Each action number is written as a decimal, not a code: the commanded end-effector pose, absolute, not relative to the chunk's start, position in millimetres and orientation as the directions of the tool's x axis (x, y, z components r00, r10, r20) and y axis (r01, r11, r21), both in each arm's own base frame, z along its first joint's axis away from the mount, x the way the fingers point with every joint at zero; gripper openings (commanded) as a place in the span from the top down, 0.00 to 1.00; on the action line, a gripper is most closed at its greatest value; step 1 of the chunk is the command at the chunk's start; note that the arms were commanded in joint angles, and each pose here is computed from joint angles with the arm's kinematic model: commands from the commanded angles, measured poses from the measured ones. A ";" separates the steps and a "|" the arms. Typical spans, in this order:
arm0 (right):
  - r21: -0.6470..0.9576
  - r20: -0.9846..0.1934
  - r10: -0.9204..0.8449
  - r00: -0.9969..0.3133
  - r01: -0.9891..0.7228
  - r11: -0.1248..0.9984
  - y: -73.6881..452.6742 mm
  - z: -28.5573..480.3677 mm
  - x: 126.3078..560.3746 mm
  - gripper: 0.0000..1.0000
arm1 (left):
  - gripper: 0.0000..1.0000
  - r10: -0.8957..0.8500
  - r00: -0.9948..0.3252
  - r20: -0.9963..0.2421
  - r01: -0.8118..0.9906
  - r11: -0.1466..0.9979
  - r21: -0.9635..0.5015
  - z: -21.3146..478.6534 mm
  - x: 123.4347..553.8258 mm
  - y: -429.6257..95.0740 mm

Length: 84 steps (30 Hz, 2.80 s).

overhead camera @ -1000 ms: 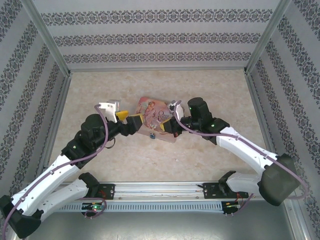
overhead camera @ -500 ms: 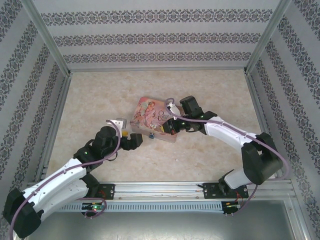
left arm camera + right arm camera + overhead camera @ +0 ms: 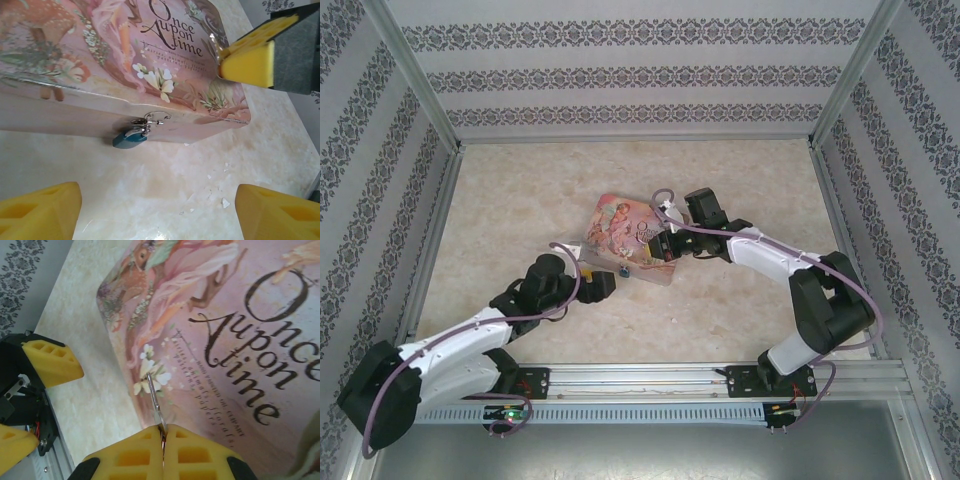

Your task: Unlock a padlock with a key

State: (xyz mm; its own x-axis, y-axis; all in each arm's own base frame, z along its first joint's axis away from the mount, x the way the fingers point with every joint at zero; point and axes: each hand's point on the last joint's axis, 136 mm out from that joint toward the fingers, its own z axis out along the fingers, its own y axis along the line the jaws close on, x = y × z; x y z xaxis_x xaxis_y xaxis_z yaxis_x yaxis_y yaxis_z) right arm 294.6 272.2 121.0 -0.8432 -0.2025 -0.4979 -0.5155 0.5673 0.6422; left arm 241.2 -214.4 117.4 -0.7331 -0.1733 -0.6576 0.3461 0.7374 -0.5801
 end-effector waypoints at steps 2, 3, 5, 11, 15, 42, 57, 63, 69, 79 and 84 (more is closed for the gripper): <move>0.654 -0.480 -0.198 -0.855 -0.499 0.568 269.0 109.3 296.7 1.00 | 0.22 -0.160 -0.693 -0.703 0.422 0.700 -0.576 128.9 249.3 -229.7; 0.657 -0.472 -0.196 -0.860 -0.491 0.573 268.2 106.3 296.6 1.00 | 0.23 -0.154 -0.696 -0.701 0.422 0.703 -0.573 126.6 250.7 -230.9; 0.661 -0.456 -0.195 -0.868 -0.477 0.579 267.5 100.6 295.6 1.00 | 0.24 -0.145 -0.700 -0.699 0.426 0.701 -0.572 123.0 252.8 -234.1; 0.661 -0.415 -0.214 -0.884 -0.455 0.597 266.6 81.2 287.2 1.00 | 0.27 -0.178 -0.689 -0.702 0.418 0.694 -0.586 116.8 259.8 -236.6; 0.668 -0.396 -0.218 -0.892 -0.443 0.598 268.9 72.6 282.6 1.00 | 0.27 -0.192 -0.687 -0.700 0.397 0.708 -0.584 113.7 263.2 -234.2; 0.681 -0.378 -0.238 -0.895 -0.443 0.584 285.0 59.9 276.5 1.00 | 0.30 -0.156 -0.762 -0.629 0.357 0.710 -0.608 76.8 269.9 -223.6; 0.678 -0.378 -0.246 -0.893 -0.448 0.583 285.3 59.3 275.9 1.00 | 0.34 -0.158 -0.739 -0.655 0.368 0.721 -0.588 62.6 285.6 -226.4; 0.677 -0.382 -0.248 -0.891 -0.452 0.581 285.7 60.0 276.4 1.00 | 0.36 -0.157 -0.735 -0.660 0.373 0.719 -0.586 58.2 290.6 -229.6; 0.678 -0.381 -0.247 -0.891 -0.451 0.580 285.9 60.0 276.4 1.00 | 0.37 -0.153 -0.731 -0.665 0.376 0.723 -0.580 56.0 297.0 -232.6; 0.678 -0.385 -0.245 -0.890 -0.453 0.579 286.9 61.3 277.5 1.00 | 0.44 -0.132 -0.749 -0.649 0.388 0.706 -0.592 51.0 303.8 -243.3; 0.677 -0.383 -0.245 -0.891 -0.451 0.582 286.6 60.2 276.7 1.00 | 0.47 -0.136 -0.759 -0.637 0.382 0.700 -0.604 48.2 306.0 -247.2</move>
